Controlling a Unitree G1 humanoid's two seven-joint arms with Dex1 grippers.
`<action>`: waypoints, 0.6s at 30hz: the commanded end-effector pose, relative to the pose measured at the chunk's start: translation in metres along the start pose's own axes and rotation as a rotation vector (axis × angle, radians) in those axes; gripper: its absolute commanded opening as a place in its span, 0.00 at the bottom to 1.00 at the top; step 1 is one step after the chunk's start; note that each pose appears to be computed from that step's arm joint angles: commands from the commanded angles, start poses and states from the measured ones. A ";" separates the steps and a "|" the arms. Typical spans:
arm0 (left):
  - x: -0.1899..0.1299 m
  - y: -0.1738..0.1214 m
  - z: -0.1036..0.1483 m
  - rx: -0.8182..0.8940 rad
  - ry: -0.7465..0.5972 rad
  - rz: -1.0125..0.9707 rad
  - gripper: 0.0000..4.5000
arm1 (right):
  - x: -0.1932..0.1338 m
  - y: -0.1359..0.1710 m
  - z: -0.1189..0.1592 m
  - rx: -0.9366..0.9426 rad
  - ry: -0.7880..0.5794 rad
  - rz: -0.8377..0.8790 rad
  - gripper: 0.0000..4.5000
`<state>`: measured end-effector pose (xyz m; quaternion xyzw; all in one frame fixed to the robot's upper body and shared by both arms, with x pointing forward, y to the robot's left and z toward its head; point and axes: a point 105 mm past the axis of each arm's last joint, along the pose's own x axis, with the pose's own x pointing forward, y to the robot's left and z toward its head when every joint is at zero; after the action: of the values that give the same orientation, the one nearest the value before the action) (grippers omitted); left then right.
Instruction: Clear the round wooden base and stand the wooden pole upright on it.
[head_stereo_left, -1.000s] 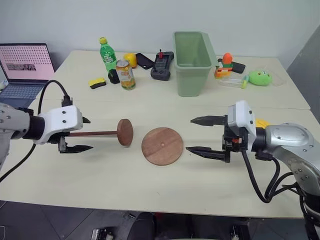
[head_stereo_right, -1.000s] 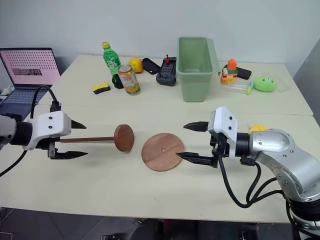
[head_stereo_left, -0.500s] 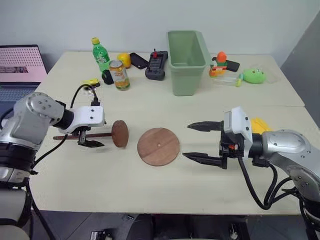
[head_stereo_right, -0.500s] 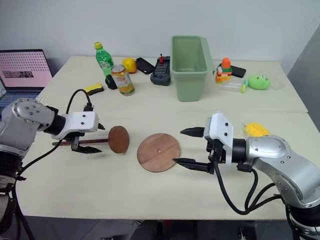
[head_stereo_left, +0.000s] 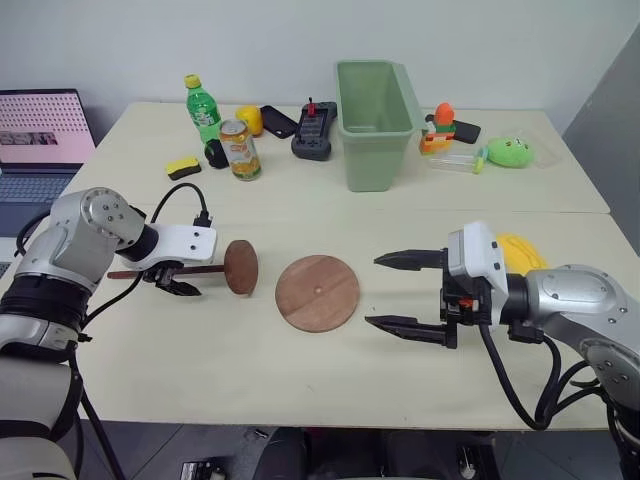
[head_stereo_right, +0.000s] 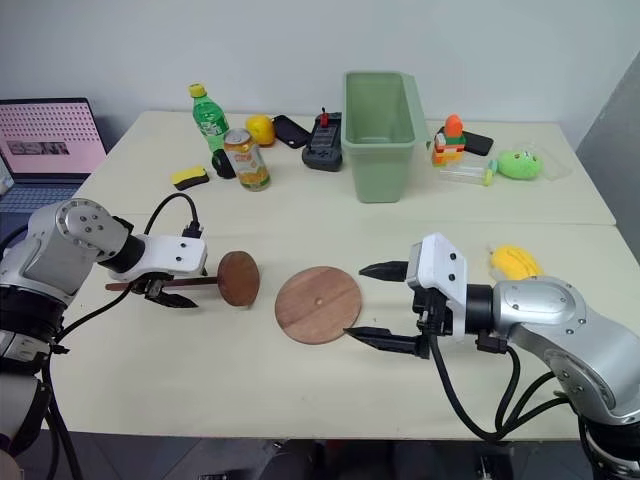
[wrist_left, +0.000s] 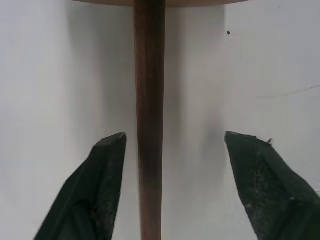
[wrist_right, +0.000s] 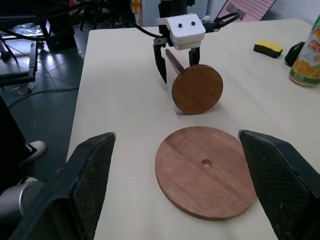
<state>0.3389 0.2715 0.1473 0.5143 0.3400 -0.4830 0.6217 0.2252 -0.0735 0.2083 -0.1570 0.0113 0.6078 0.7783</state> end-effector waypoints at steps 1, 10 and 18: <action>-0.007 0.004 -0.001 -0.004 0.005 0.035 0.49 | -0.002 0.004 0.009 -0.039 -0.018 0.008 0.92; -0.010 0.008 0.001 -0.032 -0.020 0.061 0.07 | -0.003 0.001 0.007 -0.041 -0.007 0.016 0.92; -0.058 0.039 0.036 -0.186 -0.327 0.231 0.05 | -0.010 0.001 0.007 -0.041 0.019 0.021 0.92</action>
<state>0.3509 0.2613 0.1807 0.4422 0.2896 -0.4624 0.7119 0.2253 -0.0788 0.2069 -0.1717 0.0246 0.6097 0.7734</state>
